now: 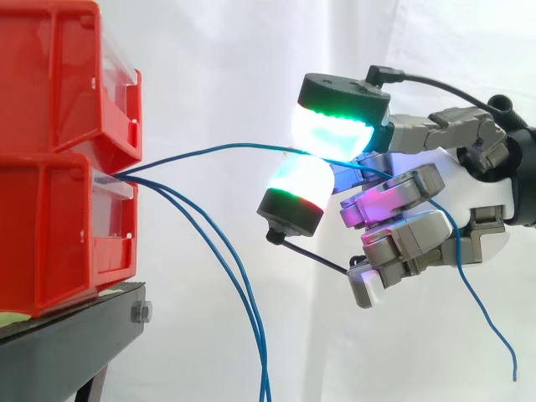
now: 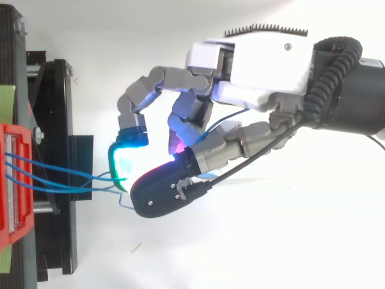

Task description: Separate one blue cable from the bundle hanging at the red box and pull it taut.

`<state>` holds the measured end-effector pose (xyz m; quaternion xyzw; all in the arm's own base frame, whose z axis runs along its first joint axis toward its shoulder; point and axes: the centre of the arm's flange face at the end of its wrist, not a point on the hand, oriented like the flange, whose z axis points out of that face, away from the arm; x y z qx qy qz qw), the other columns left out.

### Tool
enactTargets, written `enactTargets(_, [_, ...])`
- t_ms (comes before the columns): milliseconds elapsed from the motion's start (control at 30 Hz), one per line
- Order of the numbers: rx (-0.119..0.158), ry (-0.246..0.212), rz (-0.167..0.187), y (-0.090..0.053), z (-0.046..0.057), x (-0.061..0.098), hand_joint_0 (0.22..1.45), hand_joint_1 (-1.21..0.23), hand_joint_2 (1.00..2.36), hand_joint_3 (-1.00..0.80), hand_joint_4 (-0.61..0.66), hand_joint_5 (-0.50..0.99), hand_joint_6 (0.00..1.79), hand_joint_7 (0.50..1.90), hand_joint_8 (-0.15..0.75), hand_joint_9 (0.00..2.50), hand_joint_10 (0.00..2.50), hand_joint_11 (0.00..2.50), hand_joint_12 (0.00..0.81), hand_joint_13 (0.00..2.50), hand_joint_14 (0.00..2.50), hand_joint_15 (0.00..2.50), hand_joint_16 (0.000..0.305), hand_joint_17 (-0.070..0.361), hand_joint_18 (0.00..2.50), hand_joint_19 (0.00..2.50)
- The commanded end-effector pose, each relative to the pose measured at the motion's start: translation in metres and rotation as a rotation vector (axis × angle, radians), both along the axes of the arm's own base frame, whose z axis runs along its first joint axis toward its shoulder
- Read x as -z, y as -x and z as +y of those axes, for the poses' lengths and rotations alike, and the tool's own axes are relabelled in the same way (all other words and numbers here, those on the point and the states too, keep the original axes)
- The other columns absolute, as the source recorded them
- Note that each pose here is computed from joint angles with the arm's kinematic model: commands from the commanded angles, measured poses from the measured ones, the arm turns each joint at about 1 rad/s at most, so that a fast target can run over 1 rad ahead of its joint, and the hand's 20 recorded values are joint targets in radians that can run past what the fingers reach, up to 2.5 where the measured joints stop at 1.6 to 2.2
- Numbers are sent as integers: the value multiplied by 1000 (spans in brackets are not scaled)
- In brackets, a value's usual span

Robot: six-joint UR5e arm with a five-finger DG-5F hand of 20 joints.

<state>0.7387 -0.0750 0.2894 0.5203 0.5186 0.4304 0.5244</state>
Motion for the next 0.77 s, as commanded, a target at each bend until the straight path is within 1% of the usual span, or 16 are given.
enactTargets(0, [1, 0, 0, 0, 0, 0, 695, -781, 1018, -177, -103, -176, 949, 1148, 289, 1116, 1363, 1472, 326, 1420, 3, 1656, 45, 101, 900, 767])
enactTargets(733, [-1, 0, 0, 0, 0, 0, 696, -781, 1018, -182, -107, -176, 949, 1142, 290, 1117, 1360, 1475, 326, 1420, 4, 1656, 45, 101, 900, 767])
